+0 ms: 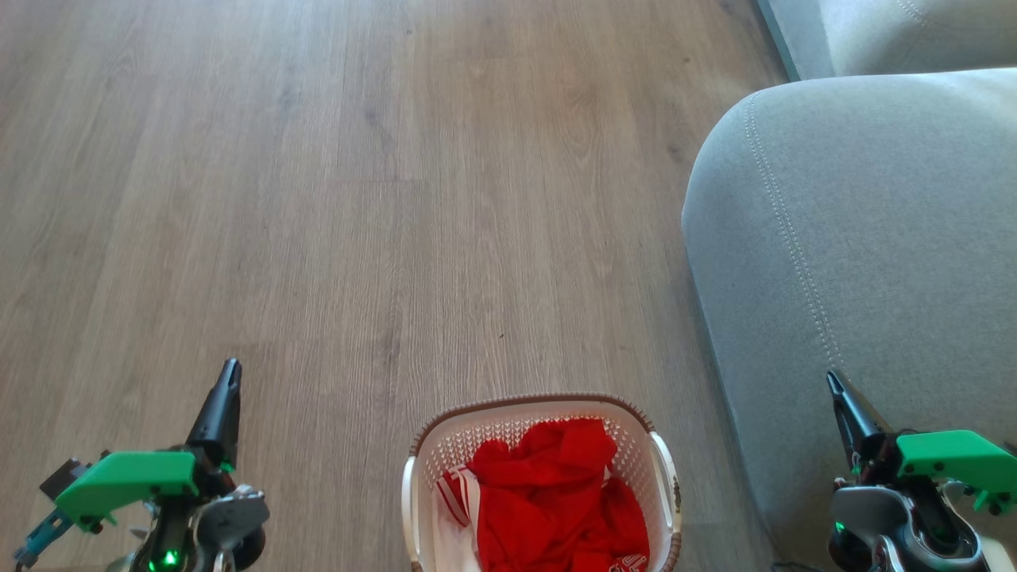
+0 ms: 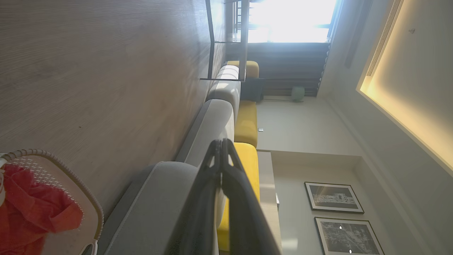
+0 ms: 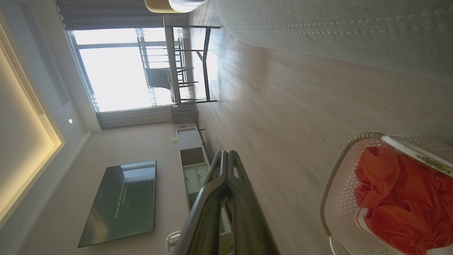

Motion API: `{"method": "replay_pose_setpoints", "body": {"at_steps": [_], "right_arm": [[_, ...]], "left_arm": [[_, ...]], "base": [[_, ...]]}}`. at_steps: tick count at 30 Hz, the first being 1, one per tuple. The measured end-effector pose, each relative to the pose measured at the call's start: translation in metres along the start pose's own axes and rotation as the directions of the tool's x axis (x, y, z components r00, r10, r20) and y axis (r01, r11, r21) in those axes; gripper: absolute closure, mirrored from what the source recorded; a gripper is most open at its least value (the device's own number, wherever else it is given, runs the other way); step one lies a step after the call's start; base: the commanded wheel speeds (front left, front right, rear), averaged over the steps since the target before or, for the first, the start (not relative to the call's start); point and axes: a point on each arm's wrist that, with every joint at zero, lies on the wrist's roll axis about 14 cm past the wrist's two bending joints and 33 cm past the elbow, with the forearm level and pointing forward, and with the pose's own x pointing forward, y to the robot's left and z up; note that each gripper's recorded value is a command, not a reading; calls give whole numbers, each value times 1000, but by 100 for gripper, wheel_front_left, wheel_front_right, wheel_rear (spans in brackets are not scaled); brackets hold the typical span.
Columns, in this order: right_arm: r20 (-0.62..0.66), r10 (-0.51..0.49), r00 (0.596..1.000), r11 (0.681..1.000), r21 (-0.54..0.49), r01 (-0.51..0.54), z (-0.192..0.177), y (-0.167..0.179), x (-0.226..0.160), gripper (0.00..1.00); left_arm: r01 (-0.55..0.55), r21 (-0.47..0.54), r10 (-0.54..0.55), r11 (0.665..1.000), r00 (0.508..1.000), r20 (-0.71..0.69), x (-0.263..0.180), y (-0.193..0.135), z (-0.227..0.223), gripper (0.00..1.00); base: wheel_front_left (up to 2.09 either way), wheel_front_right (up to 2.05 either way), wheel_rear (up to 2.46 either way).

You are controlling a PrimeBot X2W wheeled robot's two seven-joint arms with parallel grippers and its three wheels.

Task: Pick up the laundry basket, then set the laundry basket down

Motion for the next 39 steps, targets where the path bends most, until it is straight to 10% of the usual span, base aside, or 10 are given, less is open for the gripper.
{"method": "replay_pose_setpoints", "body": {"at_steps": [9,10,17,39], "right_arm": [[0,0,1000,1000,0,0,0,0,0,100],[0,-6,1000,1000,1,6,0,-2,0,0],[11,-147,989,989,16,146,0,-49,-23,0],[75,-108,991,982,-145,118,14,-35,-14,0]], "left_arm": [[0,0,0,1000,1000,0,0,0,0,100],[-8,-1,8,1000,1000,0,-1,2,0,0],[-167,-22,167,986,986,14,-27,56,-1,0],[-127,149,120,981,991,55,-14,39,5,0]], "base": [[0,0,0],[0,0,0],[0,0,0],[0,0,0]]}}
